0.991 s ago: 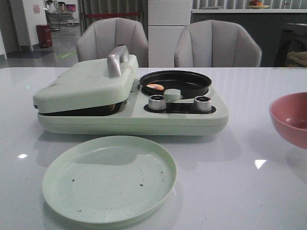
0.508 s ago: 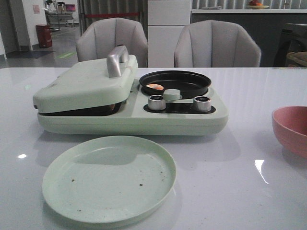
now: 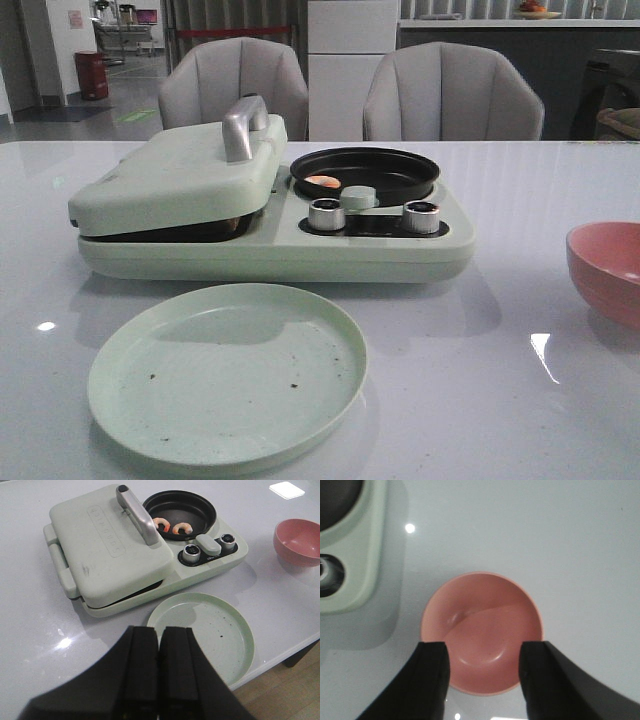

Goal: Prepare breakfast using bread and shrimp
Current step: 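Set the empty pink bowl back on the table with the right gripper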

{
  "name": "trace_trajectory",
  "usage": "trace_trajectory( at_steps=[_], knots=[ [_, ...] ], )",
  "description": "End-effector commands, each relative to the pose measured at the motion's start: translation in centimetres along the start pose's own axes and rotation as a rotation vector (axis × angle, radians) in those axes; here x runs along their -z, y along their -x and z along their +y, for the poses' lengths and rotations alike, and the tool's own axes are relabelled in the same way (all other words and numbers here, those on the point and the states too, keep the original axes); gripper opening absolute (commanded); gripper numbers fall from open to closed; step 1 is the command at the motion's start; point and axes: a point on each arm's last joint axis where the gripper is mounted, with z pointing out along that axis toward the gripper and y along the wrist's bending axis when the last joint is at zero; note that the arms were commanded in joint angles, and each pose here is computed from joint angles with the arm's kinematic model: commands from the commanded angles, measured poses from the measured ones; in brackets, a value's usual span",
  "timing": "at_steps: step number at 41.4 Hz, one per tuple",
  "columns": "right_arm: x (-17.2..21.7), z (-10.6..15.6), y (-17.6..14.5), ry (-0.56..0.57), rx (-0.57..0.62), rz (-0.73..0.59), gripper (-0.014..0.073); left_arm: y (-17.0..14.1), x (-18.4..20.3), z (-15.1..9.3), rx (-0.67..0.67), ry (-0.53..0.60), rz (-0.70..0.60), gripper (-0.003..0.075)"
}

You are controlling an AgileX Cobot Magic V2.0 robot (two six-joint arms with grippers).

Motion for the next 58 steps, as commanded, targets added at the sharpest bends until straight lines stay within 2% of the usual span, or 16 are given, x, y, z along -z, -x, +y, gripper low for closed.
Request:
trace_trajectory(
  at_steps=[1,8,22,30,37,41,51,58],
  knots=[
    [4.1,0.5,0.0,0.031,0.035,-0.144,0.0445,1.3,0.5,-0.2,0.009,0.001,-0.091,0.0101],
    [8.3,-0.1,-3.2,0.037,0.031,-0.211,0.0445,1.4,0.5,-0.1,0.009,0.007,-0.101,0.0101],
    [12.4,-1.4,-10.6,0.018,0.018,-0.202,0.0445,1.4,0.5,-0.1,0.009,0.007,-0.101,0.0101],
    [12.9,-1.7,-12.7,0.019,0.013,-0.23,0.0445,1.4,0.5,0.0,0.009,0.013,-0.11,0.0101],
    [13.0,-1.7,-12.9,0.02,0.012,-0.239,0.0438,1.6,0.5,0.0,0.01,0.022,-0.124,0.0101],
    [13.0,-1.7,-12.9,0.02,0.012,-0.238,0.0367,1.6,0.5,0.0,0.01,0.022,-0.124,0.0101],
    [13.0,-1.7,-12.9,0.02,0.012,-0.238,0.0048,1.4,0.5,0.3,0.0,0.048,-0.108,0.0102],
    [13.0,-1.7,-12.9,0.021,0.012,-0.24,0.0047,1.3,0.6,1.4,0.089,0.162,-0.098,0.0102]
  ],
)
